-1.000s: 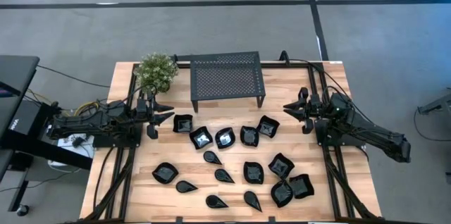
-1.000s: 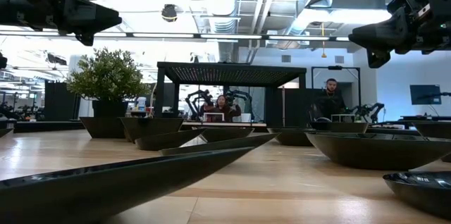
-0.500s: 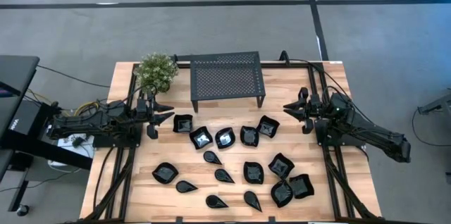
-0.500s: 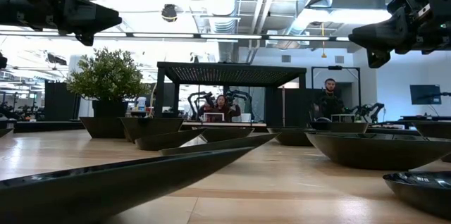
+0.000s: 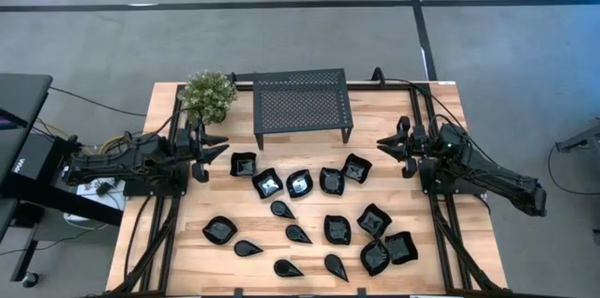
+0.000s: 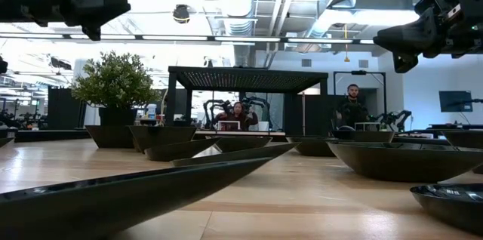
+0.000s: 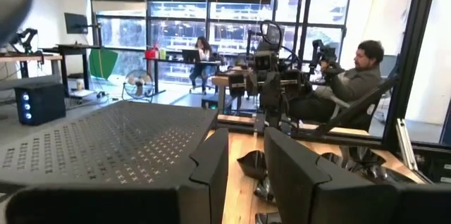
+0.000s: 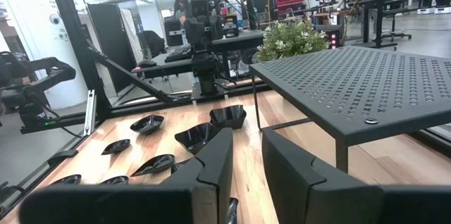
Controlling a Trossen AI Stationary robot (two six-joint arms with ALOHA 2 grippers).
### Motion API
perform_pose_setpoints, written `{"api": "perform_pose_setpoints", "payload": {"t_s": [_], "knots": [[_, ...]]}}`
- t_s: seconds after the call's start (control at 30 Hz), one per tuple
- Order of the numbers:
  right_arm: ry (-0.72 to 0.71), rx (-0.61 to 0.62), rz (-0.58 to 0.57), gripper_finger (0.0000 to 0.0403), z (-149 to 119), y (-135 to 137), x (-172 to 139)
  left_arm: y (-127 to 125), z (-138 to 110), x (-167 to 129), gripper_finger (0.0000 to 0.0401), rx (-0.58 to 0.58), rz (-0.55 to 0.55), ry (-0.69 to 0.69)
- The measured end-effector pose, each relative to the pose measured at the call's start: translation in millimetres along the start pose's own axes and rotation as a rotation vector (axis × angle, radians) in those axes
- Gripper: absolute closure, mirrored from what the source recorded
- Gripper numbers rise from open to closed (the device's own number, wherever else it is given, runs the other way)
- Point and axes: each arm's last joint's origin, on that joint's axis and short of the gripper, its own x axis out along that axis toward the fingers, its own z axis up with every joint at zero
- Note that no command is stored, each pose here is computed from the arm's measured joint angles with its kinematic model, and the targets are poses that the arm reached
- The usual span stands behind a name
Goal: Pick & Place Mini shaped plates
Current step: Put the distorted square plate on the shelf
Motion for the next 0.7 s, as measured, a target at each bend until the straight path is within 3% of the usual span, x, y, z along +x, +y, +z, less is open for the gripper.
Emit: {"api": "perform_pose_setpoints", "payload": {"t_s": [0.7], "knots": [[-0.001, 0.0, -0.001, 0.033, 0.1, 0.0, 0.0, 0.0, 8.3, -0.3, 0.0307, -0.102, -0.004, -0.086]]}}
